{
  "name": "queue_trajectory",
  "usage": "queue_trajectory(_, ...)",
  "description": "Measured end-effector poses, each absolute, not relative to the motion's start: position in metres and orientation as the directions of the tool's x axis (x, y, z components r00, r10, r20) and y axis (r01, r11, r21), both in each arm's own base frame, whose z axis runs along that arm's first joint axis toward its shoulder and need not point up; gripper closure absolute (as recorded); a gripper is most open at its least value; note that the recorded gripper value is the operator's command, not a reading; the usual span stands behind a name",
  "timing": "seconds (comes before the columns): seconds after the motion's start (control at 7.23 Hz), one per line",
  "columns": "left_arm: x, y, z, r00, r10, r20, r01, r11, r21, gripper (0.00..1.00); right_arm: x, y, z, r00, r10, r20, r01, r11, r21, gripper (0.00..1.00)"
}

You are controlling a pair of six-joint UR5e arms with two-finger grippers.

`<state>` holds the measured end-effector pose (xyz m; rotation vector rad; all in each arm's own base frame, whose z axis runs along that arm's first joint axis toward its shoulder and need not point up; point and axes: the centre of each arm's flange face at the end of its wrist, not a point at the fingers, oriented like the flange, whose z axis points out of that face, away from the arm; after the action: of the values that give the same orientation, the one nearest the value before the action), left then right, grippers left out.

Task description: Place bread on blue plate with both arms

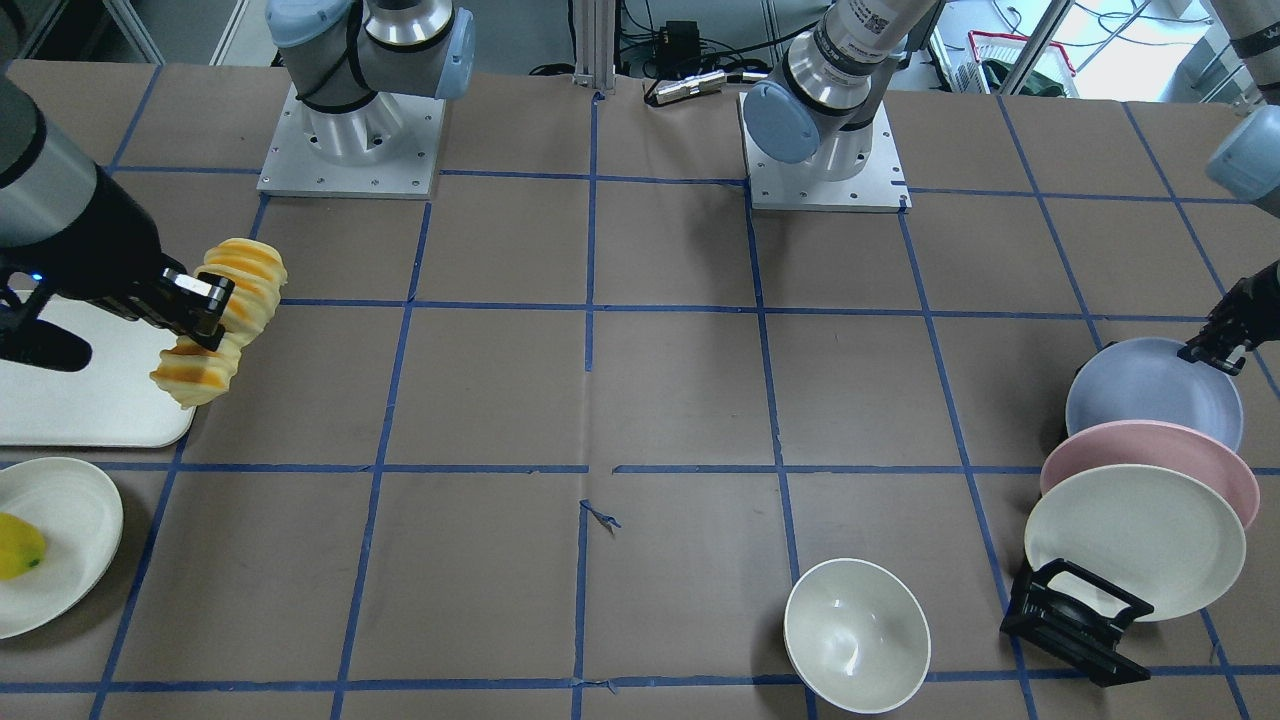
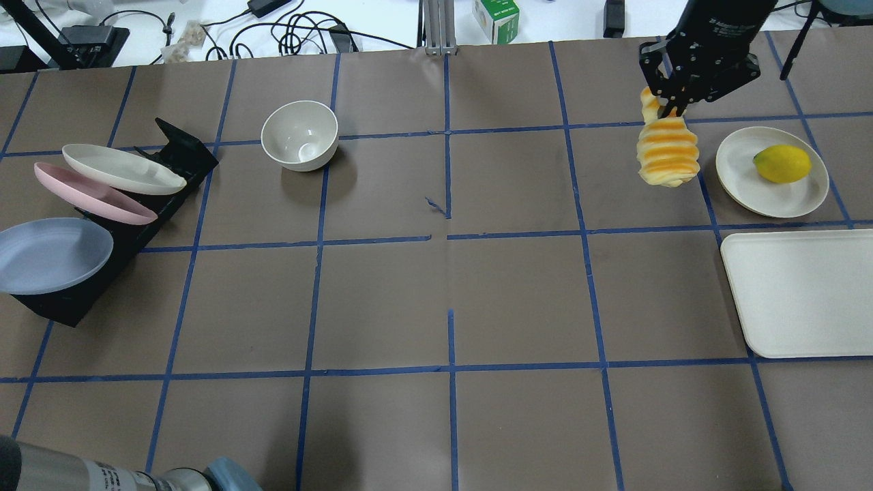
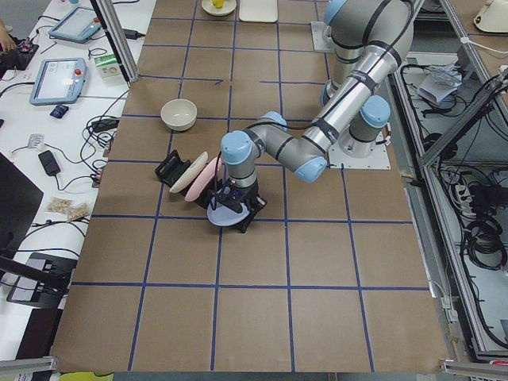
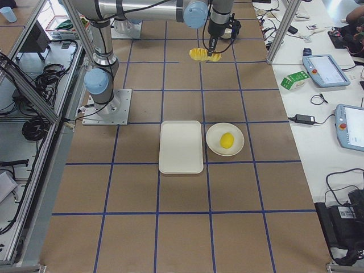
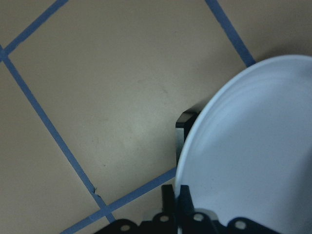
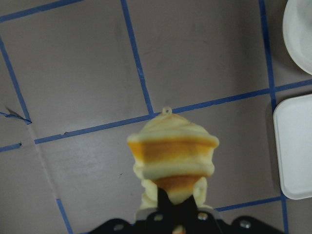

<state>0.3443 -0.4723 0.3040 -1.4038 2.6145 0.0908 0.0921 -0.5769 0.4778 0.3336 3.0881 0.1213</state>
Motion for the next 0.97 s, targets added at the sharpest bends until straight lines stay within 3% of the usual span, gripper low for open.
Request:
queue_trajectory(0.55,0.301,-0.436,0.410,-0.613,-0.758,-0.222,-0.785,0.616,0.062,1.00,0.140,-0.575,0.473,-0.966,0.257,-0.038,0.254,0.965,0.067,1.00)
queue_trajectory(0.97,0.175,-0.445,0.444,-0.739,-0.658,-0.147,-0.674,0.726,0.140,1.00,0.153,-0.576,0.464,-0.968,0.248,-0.031,0.245,0.967,0.074,1.00)
